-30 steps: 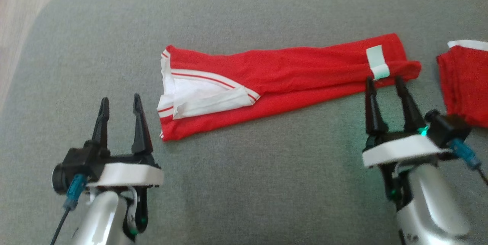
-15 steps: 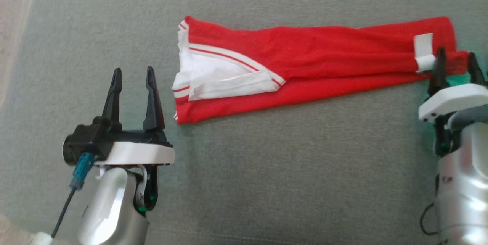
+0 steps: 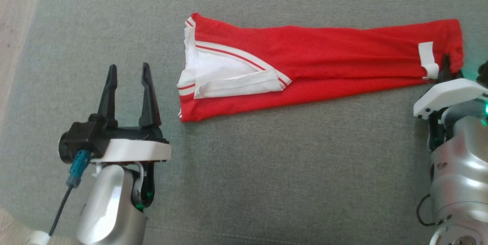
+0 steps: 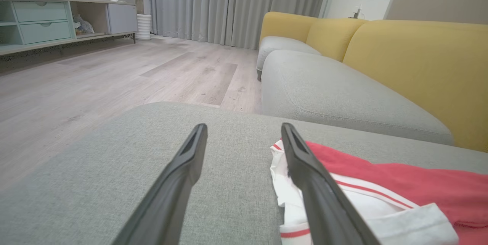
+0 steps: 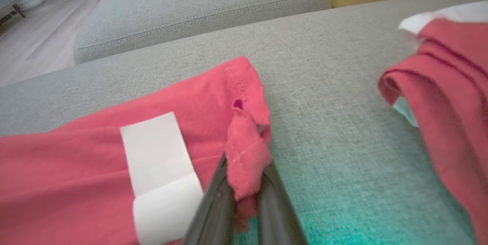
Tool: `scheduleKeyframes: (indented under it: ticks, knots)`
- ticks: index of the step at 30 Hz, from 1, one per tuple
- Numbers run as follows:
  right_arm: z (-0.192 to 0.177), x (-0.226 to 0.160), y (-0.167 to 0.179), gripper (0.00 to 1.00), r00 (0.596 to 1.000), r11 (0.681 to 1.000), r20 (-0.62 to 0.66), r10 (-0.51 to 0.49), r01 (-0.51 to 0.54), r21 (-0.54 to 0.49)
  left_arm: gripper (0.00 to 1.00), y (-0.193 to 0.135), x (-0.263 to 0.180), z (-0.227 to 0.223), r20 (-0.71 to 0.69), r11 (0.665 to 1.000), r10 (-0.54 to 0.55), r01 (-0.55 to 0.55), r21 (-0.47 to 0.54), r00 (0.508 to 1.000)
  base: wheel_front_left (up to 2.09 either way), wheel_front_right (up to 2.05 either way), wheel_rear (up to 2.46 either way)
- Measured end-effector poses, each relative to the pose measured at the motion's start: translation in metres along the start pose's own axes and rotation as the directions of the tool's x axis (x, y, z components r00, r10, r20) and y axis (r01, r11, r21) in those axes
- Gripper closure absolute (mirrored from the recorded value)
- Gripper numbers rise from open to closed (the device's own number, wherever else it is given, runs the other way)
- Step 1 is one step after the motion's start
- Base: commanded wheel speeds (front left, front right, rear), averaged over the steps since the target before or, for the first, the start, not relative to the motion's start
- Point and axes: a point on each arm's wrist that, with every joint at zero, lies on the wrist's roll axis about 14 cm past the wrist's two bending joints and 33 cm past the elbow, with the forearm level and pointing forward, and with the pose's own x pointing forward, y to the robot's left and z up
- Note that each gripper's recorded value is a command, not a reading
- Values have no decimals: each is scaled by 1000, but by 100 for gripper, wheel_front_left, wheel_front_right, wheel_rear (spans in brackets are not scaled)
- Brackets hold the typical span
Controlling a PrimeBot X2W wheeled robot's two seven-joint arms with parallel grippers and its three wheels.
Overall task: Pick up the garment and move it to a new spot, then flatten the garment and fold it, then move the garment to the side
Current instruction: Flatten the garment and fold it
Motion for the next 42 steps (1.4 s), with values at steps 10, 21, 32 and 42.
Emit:
scheduleKeyframes:
  ticks: [10,21,32,42]
  knots:
    - [16,-38,-55,100,987,990,86,-136,138,-15,0,-19,-1,19,50,998,-55,55,-14,997,0,0,0]
    - [17,-75,-68,100,980,987,126,-154,148,55,0,-25,-22,25,60,997,-68,70,-29,996,0,0,0]
    - [69,-70,7,100,962,995,270,50,-71,69,0,-18,-37,36,86,998,-52,54,-18,995,0,0,0]
    - [88,-93,144,100,854,899,301,424,-436,-28,0,0,-64,46,111,1000,1,1,-25,994,0,0,0]
